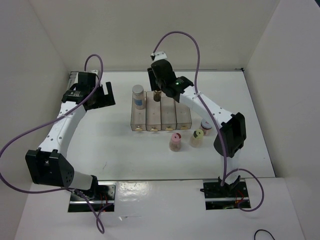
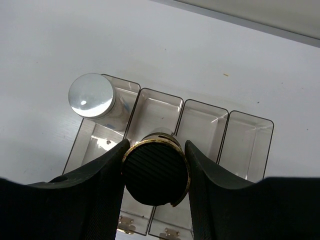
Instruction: Organize the condiment bottles
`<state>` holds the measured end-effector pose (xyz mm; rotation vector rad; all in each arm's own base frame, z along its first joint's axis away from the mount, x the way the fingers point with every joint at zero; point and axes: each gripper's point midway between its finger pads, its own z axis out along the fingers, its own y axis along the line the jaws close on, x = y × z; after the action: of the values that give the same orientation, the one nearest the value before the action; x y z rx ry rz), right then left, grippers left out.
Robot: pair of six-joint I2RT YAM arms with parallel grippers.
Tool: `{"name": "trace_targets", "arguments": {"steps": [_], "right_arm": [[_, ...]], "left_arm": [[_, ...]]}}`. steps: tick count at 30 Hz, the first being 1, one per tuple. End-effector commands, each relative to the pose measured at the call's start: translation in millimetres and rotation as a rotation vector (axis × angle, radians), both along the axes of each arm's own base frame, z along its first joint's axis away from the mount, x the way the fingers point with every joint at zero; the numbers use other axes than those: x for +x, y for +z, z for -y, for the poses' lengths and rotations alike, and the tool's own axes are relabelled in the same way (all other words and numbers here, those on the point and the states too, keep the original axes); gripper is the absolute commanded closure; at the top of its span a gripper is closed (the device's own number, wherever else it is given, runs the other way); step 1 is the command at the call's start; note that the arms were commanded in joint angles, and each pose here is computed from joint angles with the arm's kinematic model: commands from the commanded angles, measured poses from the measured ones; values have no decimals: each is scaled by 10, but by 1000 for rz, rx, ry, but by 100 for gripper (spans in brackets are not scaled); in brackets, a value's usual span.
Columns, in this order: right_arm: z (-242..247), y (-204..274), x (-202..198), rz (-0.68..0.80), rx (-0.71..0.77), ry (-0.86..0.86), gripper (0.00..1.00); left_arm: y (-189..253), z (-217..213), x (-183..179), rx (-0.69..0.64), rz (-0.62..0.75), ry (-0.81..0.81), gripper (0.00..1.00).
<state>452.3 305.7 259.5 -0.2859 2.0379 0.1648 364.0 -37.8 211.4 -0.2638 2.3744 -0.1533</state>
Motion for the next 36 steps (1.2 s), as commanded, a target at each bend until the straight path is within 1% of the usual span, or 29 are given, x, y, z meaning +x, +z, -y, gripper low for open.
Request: {"name": "trace_targets", "arguments": {"steps": [1,4,6,10,29,31,36], "right_arm": [[-149,367,75,85,73,24,96],[-186,200,104,58,75,15,96],[-237,72,105,37,85,26,96],[-313,-36,96,17,101,53,96],[-384,-756,174,-61,47,45,96],[-394,-716,186,-54,52,45,93],[-399,-828,197,-67,32,49,93]], "left_arm": [[-27,-2,56,-1,14,-13,0],[-127,-2,57,1,-14,-13,0],[-115,0,76,1,-5,-13,0],[-116,-20,78,13,-4,-13,0],[-152,-21,61,14,-13,-13,0],[-184,-21,69,15,-22,-13,0],[-185,-21,69,15,-22,-13,0]]}}
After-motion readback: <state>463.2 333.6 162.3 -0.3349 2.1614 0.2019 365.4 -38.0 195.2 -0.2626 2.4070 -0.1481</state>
